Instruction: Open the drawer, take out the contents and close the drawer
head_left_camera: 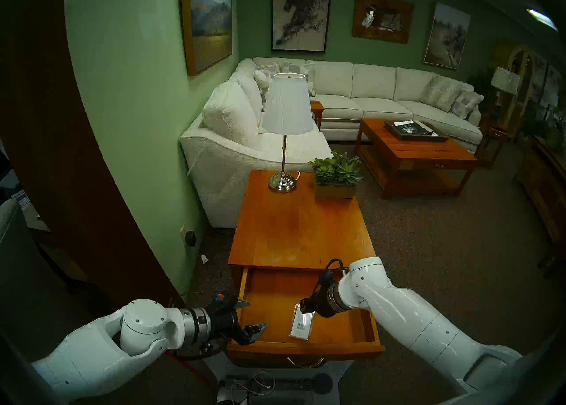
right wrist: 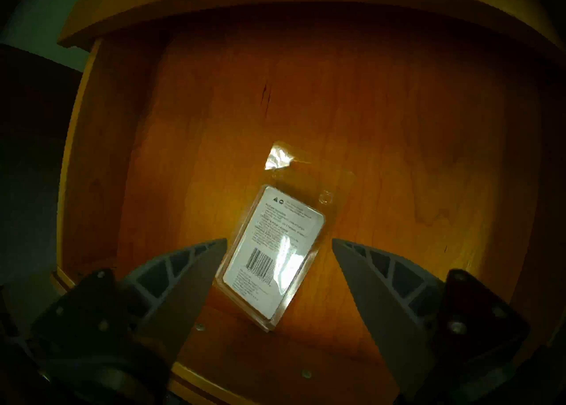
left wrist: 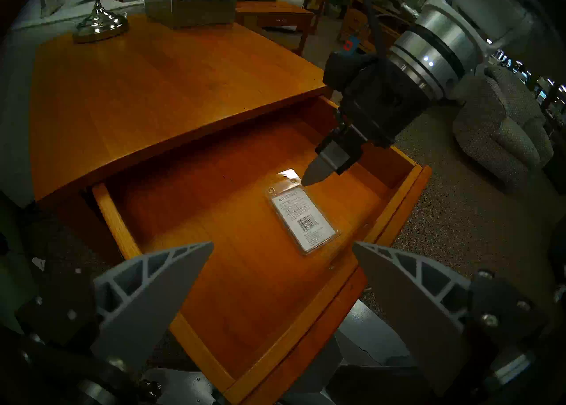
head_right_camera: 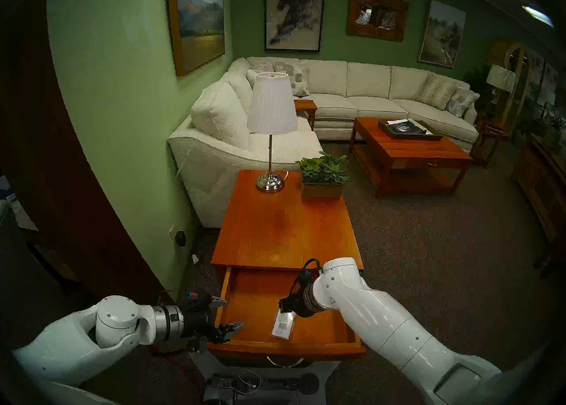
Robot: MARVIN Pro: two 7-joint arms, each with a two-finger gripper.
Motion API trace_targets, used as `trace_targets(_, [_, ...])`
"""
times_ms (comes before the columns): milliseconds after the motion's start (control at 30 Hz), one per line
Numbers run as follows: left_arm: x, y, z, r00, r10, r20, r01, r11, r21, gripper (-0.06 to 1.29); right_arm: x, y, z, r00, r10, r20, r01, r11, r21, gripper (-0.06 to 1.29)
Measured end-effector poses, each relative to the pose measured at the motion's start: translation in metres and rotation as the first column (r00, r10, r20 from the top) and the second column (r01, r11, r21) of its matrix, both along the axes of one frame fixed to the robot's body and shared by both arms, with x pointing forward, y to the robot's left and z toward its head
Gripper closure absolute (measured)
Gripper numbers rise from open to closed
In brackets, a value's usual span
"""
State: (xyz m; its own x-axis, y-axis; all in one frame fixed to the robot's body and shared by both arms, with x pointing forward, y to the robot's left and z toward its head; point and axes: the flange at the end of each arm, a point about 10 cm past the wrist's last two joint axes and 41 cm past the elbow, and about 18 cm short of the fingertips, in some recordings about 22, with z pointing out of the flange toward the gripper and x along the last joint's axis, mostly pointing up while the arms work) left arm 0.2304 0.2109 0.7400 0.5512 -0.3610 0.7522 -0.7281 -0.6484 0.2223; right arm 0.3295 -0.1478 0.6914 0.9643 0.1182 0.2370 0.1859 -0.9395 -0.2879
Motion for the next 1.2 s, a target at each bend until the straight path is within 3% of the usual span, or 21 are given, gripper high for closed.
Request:
trace_targets(700, [0.000, 0.000, 0.000, 1.000, 0.000, 0.000, 0.000, 1.000, 0.000, 0.00, 0.008, 0.003, -0.024, 0.998, 0.044, -0.037, -0.046, 0.998, -0.041, 0.33])
trace_targets(1200, [0.000, 0.000, 0.000, 1.000, 0.000, 0.000, 0.000, 1.000, 0.000, 0.00, 0.010, 0.002, -0.054, 0.999, 0.015, -0.049, -0.017, 0.998, -0.058, 0.33])
